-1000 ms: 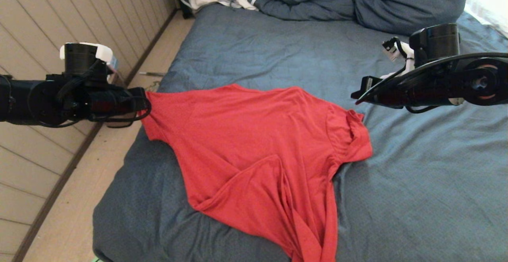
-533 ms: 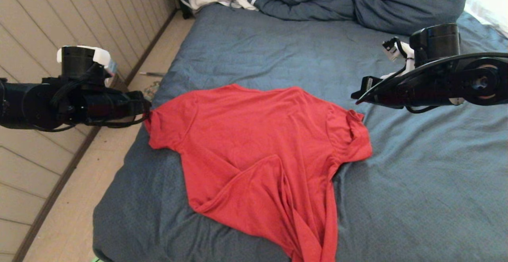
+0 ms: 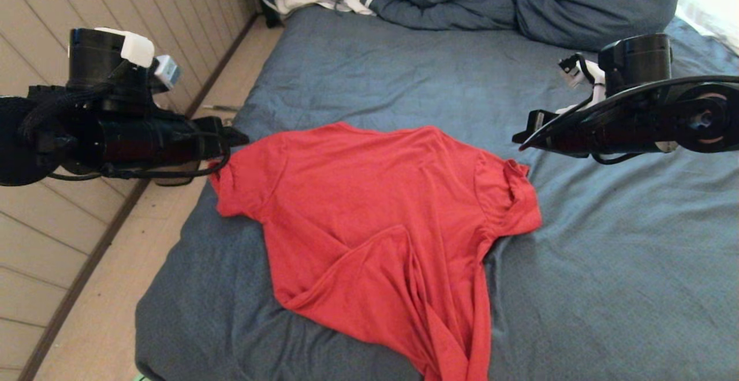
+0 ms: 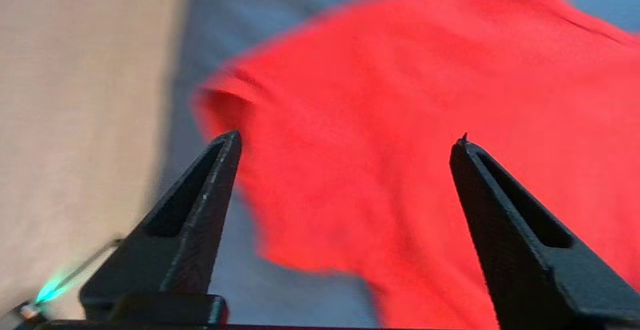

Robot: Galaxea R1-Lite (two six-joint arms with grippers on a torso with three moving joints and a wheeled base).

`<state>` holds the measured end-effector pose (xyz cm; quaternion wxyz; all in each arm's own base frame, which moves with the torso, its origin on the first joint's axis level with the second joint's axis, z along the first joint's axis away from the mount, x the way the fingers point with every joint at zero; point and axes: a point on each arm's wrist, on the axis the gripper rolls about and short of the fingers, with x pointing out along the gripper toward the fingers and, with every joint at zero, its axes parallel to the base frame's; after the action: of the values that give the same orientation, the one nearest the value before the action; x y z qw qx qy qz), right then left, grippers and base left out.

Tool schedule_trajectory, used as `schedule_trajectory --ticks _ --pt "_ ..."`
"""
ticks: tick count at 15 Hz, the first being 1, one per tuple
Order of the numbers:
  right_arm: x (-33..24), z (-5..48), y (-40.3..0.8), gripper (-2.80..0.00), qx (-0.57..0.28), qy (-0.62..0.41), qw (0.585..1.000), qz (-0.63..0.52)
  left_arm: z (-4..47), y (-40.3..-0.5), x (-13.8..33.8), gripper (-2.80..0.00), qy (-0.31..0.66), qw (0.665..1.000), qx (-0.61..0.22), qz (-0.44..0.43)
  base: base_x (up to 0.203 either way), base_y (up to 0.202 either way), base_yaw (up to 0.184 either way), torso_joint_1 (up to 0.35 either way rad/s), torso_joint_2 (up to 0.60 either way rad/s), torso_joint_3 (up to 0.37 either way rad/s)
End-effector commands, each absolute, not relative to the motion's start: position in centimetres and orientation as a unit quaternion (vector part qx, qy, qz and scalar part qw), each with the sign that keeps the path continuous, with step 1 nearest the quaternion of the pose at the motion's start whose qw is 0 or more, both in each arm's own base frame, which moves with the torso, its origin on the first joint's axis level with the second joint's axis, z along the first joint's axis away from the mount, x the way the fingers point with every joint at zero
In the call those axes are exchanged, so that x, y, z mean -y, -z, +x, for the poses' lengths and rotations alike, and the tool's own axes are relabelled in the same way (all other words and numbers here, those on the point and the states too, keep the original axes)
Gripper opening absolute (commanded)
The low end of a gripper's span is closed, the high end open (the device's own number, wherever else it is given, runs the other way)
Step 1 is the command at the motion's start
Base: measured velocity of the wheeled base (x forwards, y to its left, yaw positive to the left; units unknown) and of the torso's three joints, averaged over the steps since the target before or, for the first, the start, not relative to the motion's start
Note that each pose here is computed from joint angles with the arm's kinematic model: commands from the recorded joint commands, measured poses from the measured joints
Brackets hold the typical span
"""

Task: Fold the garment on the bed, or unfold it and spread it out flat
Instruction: Unford the red T-shirt

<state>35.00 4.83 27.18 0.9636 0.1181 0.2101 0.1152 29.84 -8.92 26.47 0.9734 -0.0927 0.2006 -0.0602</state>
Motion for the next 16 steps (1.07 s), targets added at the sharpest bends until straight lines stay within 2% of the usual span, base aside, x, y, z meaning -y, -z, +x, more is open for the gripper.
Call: schedule_trajectory --ticks 1,3,4,9,16 --pt "-4.8 34.8 -27.4 -2.8 -0.207 -0.116 0.964 0.119 28.0 -27.3 11.3 0.0 0.103 0.971 -0.199 -0.088 0.0 0.0 0.0 0.0 0.0 0.0" --pt "-4.7 34.8 -27.5 -2.8 -0.207 -0.115 0.964 0.119 27.3 -27.1 13.5 0.0 0.133 0.965 -0.209 -0.083 0.0 0.0 0.0 0.0 0.0 0.0" --pt "-4.7 34.7 -27.5 -2.8 -0.206 -0.115 0.964 0.119 27.1 -27.0 14.5 -2.8 0.142 0.963 -0.214 -0.082 0.0 0.0 0.0 0.0 0.0 0.0" --pt "-4.7 34.6 -27.8 -2.8 -0.202 -0.115 0.965 0.12 24.7 -25.6 20.1 -2.8 0.209 0.943 -0.253 -0.06 0.0 0.0 0.0 0.0 0.0 0.0" --pt "-4.6 34.5 -28.1 -2.8 -0.198 -0.115 0.966 0.12 21.9 -20.5 28.2 -2.8 0.245 0.922 -0.301 0.011 0.0 0.0 0.0 0.0 0.0 0.0"
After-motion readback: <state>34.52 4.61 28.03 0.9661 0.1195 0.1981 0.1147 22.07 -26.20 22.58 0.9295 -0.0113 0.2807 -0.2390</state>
